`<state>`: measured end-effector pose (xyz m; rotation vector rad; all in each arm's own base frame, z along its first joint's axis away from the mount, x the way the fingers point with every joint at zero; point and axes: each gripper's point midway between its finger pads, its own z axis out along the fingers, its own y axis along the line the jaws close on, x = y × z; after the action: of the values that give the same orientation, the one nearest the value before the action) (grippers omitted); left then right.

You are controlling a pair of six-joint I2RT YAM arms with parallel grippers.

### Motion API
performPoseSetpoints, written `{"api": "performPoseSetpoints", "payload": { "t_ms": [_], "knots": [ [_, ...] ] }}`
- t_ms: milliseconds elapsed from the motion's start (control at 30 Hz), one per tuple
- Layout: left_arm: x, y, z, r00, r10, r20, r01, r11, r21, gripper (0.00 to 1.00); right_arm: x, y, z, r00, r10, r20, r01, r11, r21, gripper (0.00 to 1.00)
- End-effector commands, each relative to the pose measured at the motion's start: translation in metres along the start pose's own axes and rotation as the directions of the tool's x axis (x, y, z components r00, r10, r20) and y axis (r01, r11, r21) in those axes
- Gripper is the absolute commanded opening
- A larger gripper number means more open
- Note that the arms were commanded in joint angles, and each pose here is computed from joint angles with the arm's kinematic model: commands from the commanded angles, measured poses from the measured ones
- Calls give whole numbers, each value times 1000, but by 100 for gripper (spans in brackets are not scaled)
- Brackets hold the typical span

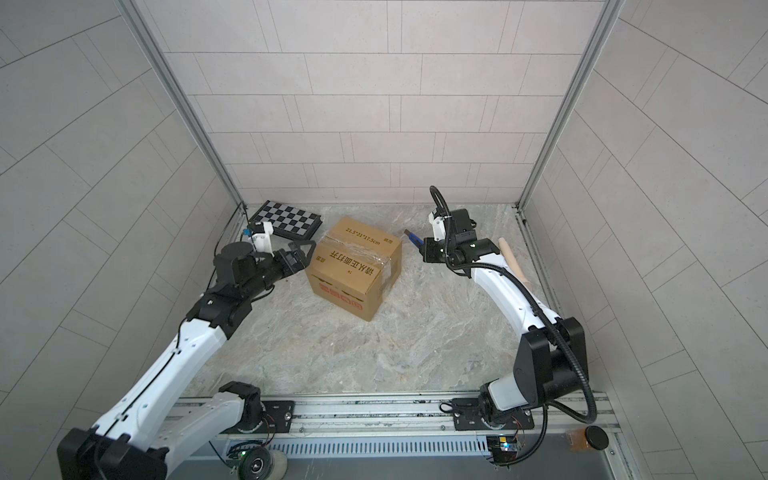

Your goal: Unpack the express box

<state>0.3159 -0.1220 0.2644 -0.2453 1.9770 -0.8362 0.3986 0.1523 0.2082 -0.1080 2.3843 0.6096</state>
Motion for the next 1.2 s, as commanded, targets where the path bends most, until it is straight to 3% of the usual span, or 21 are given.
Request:
{"api": "performPoseSetpoints", "payload": {
  "t_ms": [0, 133, 333, 600, 733, 900, 1167],
  "knots": [
    [32, 12, -1, 996, -43, -72, 41, 999, -34, 100, -13, 29, -4, 997, -74, 32, 78, 989, -124, 0],
    [42, 15, 14, 994, -82, -76, 80, 996, -25, 100, 5, 41, -10, 997, -78, 21, 80, 985, -155, 0],
    [30, 9, 39, 994, -82, -72, 81, 997, -15, 100, 40, 50, -42, 999, -19, 39, 26, 984, -178, 0],
    [28, 8, 56, 993, -75, -91, 75, 997, -5, 100, 85, 27, -98, 991, 93, 99, -87, 994, -64, 0],
    [34, 7, 55, 993, -77, -94, 79, 997, 10, 100, 103, 39, -127, 978, 167, 126, -146, 976, -163, 0],
    [44, 12, 61, 990, -81, -118, 81, 997, -5, 100, 122, 71, -143, 960, 262, 104, -205, 902, -379, 0],
    [46, 12, 64, 990, -81, -119, 81, 997, -8, 100, 154, 92, -128, 952, 304, 14, -261, 837, -480, 0]
  ]
}}
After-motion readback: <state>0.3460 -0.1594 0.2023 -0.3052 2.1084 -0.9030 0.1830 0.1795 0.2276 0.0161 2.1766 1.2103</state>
